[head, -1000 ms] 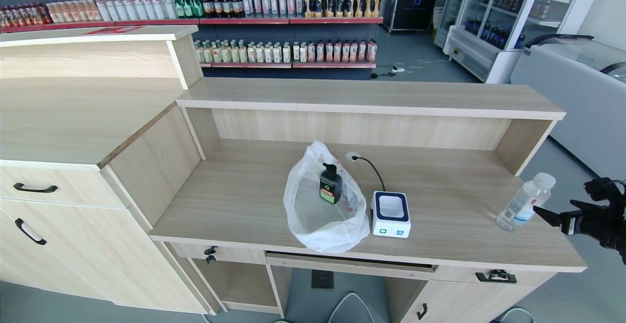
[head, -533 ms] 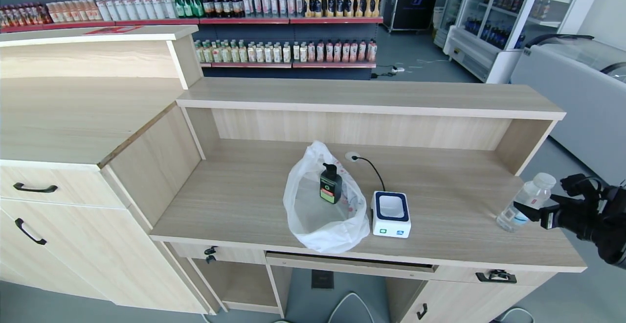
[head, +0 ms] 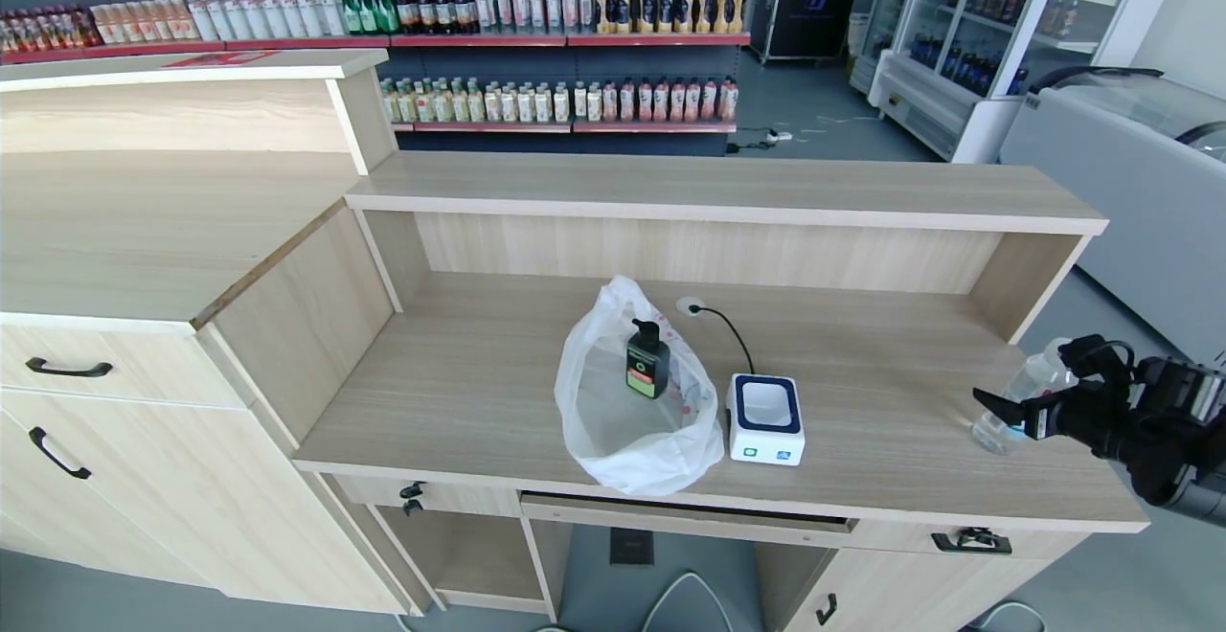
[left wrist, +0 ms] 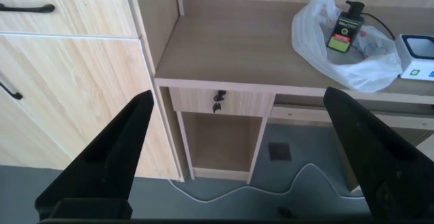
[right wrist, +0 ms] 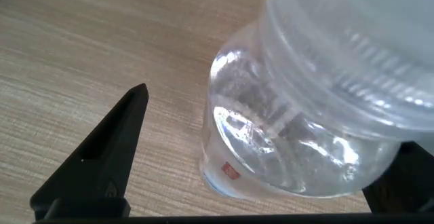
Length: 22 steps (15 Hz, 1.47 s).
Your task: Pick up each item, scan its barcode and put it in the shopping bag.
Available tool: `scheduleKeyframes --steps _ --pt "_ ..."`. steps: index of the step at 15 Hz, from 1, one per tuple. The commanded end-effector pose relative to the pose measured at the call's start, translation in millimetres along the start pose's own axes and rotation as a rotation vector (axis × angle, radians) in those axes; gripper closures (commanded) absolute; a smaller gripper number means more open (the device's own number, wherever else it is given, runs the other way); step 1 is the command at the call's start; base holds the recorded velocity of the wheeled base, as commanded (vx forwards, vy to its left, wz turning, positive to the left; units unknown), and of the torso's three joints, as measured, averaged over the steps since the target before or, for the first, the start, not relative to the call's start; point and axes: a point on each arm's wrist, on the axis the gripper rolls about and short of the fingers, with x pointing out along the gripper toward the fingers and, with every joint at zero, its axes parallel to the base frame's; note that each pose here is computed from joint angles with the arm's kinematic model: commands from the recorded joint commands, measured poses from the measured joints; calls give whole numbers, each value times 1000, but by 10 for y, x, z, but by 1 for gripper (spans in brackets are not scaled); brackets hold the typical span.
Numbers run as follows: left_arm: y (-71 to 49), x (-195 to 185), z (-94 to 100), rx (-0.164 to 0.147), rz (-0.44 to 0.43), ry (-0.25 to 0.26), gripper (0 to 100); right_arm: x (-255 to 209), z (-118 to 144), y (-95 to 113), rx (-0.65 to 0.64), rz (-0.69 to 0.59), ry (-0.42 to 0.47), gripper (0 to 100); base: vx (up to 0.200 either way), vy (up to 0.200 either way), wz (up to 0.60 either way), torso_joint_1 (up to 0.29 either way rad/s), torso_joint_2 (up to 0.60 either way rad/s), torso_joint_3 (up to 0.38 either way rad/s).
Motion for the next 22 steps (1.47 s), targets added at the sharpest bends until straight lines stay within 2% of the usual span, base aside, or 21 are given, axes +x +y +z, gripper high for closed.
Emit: scheduleKeyframes --steps 1,6,7,15,18,20,22 --pt "0 1 0 0 0 1 0 67 -14 25 -4 10 -5 0 0 0 0 0 0 0" --pt "0 1 0 0 0 1 0 110 -57 73 0 24 1 0 0 0 0 0 0 0" --pt "0 1 0 0 0 1 0 112 -62 74 0 24 1 100 0 0 0 0 0 0" --pt "0 1 0 0 0 1 0 100 -40 47 -2 16 -7 100 0 0 0 0 0 0" --pt "0 0 0 0 0 0 0 69 58 39 -7 12 -17 100 0 0 0 0 0 0" --pt "0 1 0 0 0 1 0 -53 428 16 68 11 -45 100 0 0 0 0 0 0" --pt "0 1 0 0 0 1 0 -287 1086 92 246 54 -40 100 0 0 0 0 0 0"
